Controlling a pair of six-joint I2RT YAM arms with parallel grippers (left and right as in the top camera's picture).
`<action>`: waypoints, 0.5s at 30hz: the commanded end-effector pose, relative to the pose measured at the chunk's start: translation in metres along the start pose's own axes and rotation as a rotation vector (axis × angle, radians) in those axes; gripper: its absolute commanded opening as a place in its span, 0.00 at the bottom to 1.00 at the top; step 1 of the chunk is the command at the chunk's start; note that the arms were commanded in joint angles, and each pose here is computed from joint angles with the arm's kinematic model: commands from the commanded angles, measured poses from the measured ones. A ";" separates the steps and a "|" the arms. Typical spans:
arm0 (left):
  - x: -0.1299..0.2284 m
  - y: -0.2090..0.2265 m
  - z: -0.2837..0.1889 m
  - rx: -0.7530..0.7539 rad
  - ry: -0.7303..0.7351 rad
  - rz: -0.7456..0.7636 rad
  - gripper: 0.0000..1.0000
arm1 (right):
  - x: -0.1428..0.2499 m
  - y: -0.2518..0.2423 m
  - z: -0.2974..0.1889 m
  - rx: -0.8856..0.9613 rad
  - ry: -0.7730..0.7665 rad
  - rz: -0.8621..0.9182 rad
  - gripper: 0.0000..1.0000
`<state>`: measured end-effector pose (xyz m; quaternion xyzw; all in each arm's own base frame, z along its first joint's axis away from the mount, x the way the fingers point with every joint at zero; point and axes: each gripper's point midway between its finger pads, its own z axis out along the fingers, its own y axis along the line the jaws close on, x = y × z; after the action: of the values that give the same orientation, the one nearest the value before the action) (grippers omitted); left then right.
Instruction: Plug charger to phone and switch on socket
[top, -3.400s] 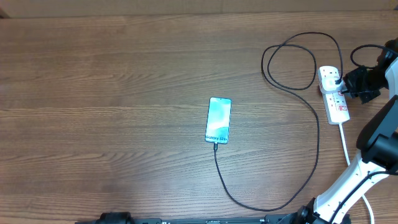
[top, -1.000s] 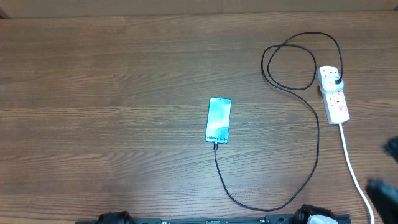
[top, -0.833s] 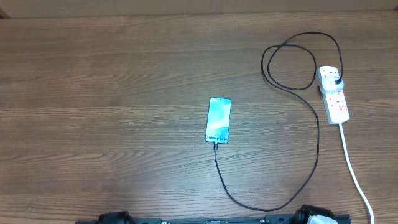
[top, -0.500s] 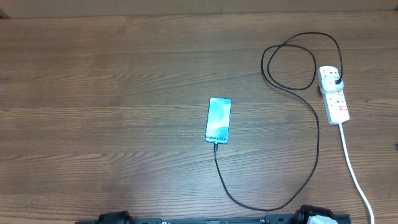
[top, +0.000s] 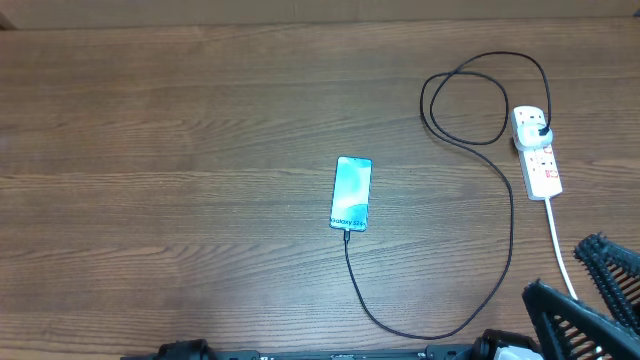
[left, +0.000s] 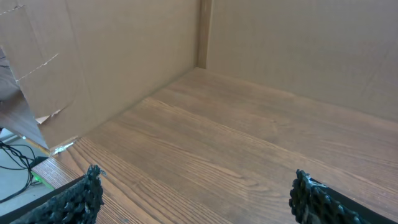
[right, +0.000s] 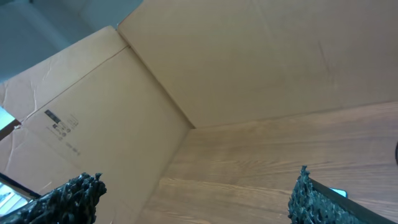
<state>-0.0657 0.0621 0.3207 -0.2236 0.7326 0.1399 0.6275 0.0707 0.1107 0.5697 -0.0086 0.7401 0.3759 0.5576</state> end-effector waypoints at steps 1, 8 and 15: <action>0.000 0.002 -0.001 -0.016 -0.005 0.005 1.00 | -0.005 -0.007 0.000 0.040 -0.024 -0.009 1.00; 0.000 0.002 -0.001 -0.016 -0.005 0.005 1.00 | -0.006 -0.047 0.015 0.177 0.039 -0.388 1.00; 0.000 0.002 -0.001 -0.016 -0.005 0.005 1.00 | 0.021 -0.099 0.048 0.198 0.229 -0.440 1.00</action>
<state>-0.0657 0.0621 0.3207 -0.2236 0.7326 0.1399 0.6275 0.1382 0.0772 0.5080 -0.1016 0.8110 0.2062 0.5380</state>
